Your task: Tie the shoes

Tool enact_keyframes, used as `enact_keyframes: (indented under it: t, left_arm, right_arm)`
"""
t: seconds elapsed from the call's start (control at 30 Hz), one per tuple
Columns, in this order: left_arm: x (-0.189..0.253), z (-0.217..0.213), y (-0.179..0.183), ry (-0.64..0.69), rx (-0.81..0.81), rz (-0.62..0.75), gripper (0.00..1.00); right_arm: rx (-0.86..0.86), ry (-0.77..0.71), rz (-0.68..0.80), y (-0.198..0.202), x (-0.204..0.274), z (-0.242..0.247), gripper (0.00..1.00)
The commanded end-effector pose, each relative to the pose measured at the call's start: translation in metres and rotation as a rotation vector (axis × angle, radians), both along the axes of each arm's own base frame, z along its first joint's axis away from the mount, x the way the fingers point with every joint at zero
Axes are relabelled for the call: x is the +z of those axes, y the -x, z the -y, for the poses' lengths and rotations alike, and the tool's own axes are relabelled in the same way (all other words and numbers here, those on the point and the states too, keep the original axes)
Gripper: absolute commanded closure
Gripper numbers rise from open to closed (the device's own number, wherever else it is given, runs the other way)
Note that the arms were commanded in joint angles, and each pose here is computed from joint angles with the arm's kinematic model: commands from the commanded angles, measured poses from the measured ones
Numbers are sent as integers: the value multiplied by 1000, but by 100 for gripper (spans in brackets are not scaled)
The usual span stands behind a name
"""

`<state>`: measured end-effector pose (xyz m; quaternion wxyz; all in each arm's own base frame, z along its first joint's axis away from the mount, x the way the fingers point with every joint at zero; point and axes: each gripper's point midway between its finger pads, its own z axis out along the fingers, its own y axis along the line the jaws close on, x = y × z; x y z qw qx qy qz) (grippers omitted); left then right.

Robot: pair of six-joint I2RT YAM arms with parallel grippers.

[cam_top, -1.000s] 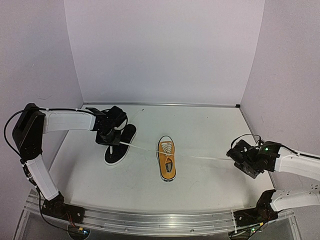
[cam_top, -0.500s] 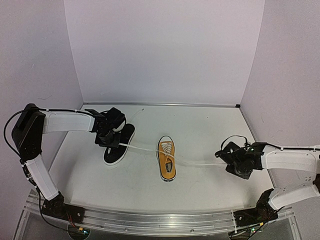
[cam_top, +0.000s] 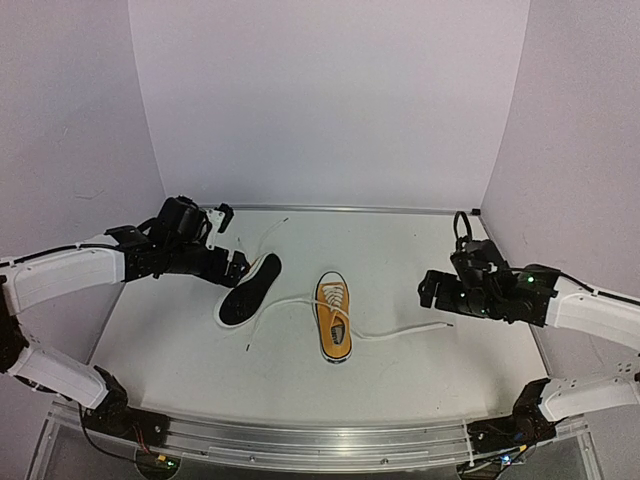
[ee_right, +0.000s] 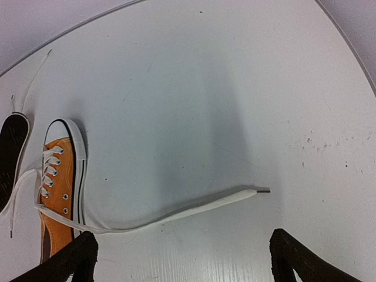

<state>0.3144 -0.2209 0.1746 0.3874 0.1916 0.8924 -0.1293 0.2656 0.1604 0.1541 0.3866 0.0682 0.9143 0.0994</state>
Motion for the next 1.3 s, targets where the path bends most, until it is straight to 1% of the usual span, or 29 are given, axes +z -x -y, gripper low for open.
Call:
enact_keyframes:
  t: [0.0,0.1,0.17,0.27,0.33,0.4,0.5,0.63,0.7,0.83,1.0,1.1,1.27]
  left_arm:
    - [35,35,2,110,-203,137,0]
    - [35,53,10,132,-326,128,0]
    - [28,68,17,86,-432,112,0]
    - [-1,89,18,-115,-525,137,1]
    - [-23,106,21,-224,-634,139,3]
    - [-43,123,25,-287,-744,118,8]
    - [-66,141,21,-335,-857,88,16]
    - [-94,152,11,-417,-954,81,29]
    - [-102,159,9,-413,-999,97,34]
    - [-99,171,1,-373,-1054,178,46]
    - [-104,178,-7,-381,-1104,223,57]
    - [-113,180,-14,-418,-1115,237,64]
    - [-123,180,-22,-451,-1119,239,70]
  right_arm:
    - [146,-49,101,-10,39,-27,2]
    - [192,-80,138,-10,56,-35,2]
    - [195,-92,163,-11,62,-35,2]
    - [201,-87,173,-12,64,-36,2]
    - [204,-75,167,-13,61,-37,2]
    - [213,-68,152,-14,56,-40,2]
    - [254,-77,115,-11,47,-48,2]
    - [305,-96,74,-4,38,-56,2]
    - [303,-99,67,-2,34,-55,2]
    - [306,-110,60,3,30,-53,2]
    - [308,-112,53,6,27,-52,2]
    - [309,-111,50,6,26,-52,2]
    - [307,-111,47,6,24,-51,2]
